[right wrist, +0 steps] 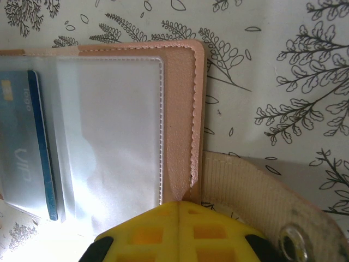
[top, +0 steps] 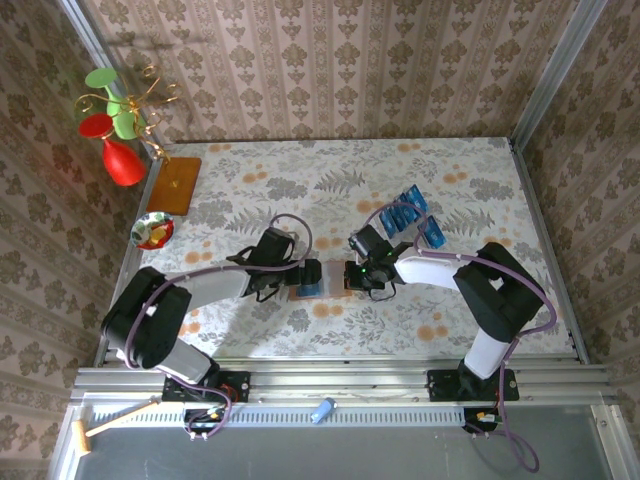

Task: Put the credit cards into the card holder

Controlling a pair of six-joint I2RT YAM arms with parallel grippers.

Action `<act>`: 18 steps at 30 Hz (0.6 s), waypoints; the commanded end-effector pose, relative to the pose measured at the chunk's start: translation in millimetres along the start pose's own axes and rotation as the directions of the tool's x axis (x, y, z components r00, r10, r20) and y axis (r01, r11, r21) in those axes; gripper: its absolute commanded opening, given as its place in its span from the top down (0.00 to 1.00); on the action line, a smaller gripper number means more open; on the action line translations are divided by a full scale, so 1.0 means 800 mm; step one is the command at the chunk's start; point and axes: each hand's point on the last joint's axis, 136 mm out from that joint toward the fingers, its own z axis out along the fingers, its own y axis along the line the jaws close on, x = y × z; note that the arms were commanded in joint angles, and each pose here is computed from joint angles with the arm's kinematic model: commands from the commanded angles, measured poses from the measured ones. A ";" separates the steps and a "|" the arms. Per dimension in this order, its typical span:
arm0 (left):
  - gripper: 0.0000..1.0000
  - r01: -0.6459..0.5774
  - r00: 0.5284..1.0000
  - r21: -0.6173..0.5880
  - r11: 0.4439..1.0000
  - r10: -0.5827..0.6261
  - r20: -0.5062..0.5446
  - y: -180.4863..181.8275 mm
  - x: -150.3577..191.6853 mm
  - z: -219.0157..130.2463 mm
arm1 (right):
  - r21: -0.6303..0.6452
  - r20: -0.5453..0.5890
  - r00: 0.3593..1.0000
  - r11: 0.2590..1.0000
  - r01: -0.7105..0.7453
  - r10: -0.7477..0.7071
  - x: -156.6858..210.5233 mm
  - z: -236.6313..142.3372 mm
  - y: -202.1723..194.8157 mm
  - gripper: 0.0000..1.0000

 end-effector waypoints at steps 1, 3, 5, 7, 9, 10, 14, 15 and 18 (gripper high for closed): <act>0.00 -0.002 1.000 0.047 0.999 0.001 0.018 -0.020 -0.013 0.004 | 0.051 -0.049 0.998 0.998 -0.025 0.027 0.023 0.018 -0.023 1.00; 0.00 -0.004 1.000 0.051 0.999 0.003 0.015 -0.022 -0.013 0.007 | 0.051 -0.051 0.998 0.998 -0.028 0.030 0.023 0.019 -0.024 1.00; 0.00 -0.005 1.000 0.053 0.999 0.004 0.013 -0.024 -0.012 0.008 | 0.049 -0.053 0.998 0.998 -0.027 0.029 0.024 0.020 -0.024 1.00; 0.00 -0.006 1.000 0.062 0.998 0.005 0.020 -0.026 -0.014 0.006 | 0.048 -0.054 0.998 0.998 -0.030 0.032 0.025 0.021 -0.024 1.00; 0.00 -0.006 1.000 0.068 0.998 0.004 0.030 -0.028 -0.015 0.003 | 0.048 -0.054 0.998 0.998 -0.031 0.033 0.025 0.021 -0.024 1.00; 0.00 -0.008 0.999 0.072 0.997 0.005 0.036 -0.029 -0.017 0.000 | 0.048 -0.056 0.998 0.998 -0.031 0.034 0.026 0.022 -0.025 1.00; 0.00 -0.010 0.998 0.084 0.996 0.005 0.060 -0.032 -0.021 -0.009 | 0.045 -0.060 0.998 0.998 -0.034 0.037 0.027 0.025 -0.025 1.00; 0.00 -0.009 0.998 0.089 0.996 0.004 0.065 -0.033 -0.022 -0.011 | 0.044 -0.063 0.997 0.998 -0.035 0.038 0.027 0.026 -0.025 1.00; 0.00 -0.004 0.996 0.106 0.994 -0.005 0.086 -0.037 -0.026 -0.018 | 0.043 -0.066 0.997 0.998 -0.038 0.040 0.028 0.029 -0.025 1.00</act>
